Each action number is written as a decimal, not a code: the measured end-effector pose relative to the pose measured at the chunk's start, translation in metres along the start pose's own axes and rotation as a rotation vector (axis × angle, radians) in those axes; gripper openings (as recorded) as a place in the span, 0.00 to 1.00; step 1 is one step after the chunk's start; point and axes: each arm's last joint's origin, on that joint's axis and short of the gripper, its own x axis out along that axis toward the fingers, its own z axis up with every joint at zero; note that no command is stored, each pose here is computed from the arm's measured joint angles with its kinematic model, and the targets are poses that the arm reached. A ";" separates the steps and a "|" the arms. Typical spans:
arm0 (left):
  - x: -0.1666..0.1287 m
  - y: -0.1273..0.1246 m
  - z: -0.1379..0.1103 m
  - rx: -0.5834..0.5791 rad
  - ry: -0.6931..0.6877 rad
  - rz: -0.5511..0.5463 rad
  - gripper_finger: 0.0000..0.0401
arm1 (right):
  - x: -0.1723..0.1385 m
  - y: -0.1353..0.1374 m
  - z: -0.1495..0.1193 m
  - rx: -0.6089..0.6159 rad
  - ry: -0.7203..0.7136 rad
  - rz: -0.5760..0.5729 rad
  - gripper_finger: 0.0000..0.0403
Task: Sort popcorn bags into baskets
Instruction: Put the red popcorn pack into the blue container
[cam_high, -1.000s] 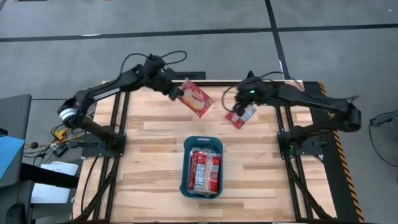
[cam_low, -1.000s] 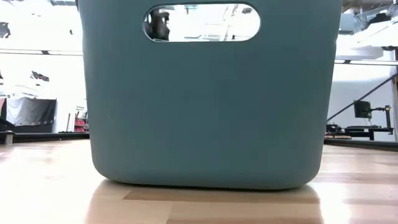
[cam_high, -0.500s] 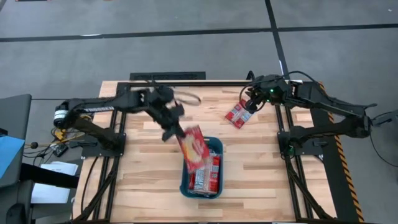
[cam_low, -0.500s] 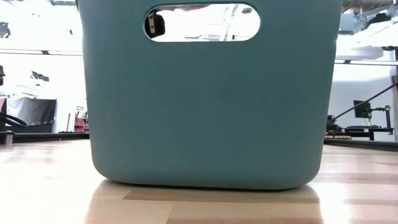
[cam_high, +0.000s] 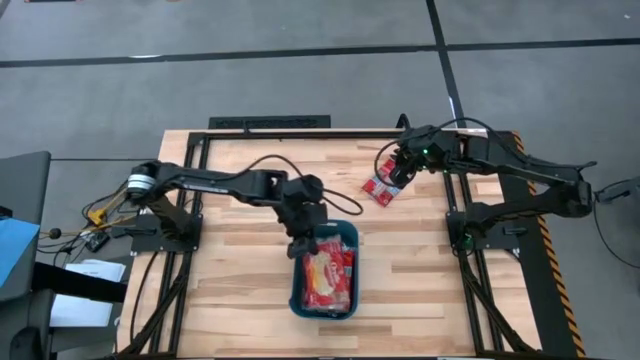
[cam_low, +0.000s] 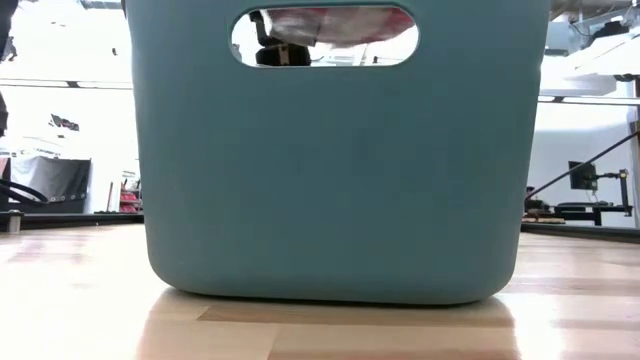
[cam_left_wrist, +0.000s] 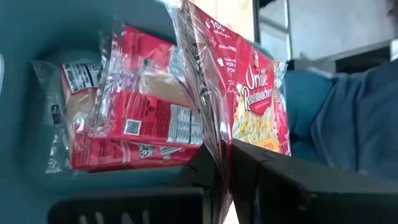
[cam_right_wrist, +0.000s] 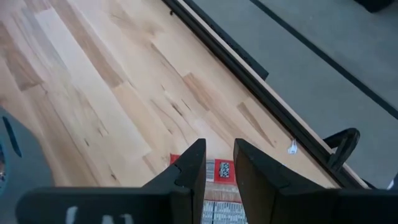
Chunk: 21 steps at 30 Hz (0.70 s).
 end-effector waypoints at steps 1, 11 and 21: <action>0.003 0.001 0.003 0.004 0.017 0.006 0.01 | 0.000 0.000 0.000 0.000 0.000 0.000 0.27; 0.029 0.010 0.019 0.020 0.076 0.034 0.03 | 0.000 -0.001 -0.002 -0.007 0.013 -0.003 0.27; 0.037 0.012 0.017 0.042 0.083 0.063 0.06 | 0.000 -0.001 -0.002 -0.008 0.015 -0.004 0.27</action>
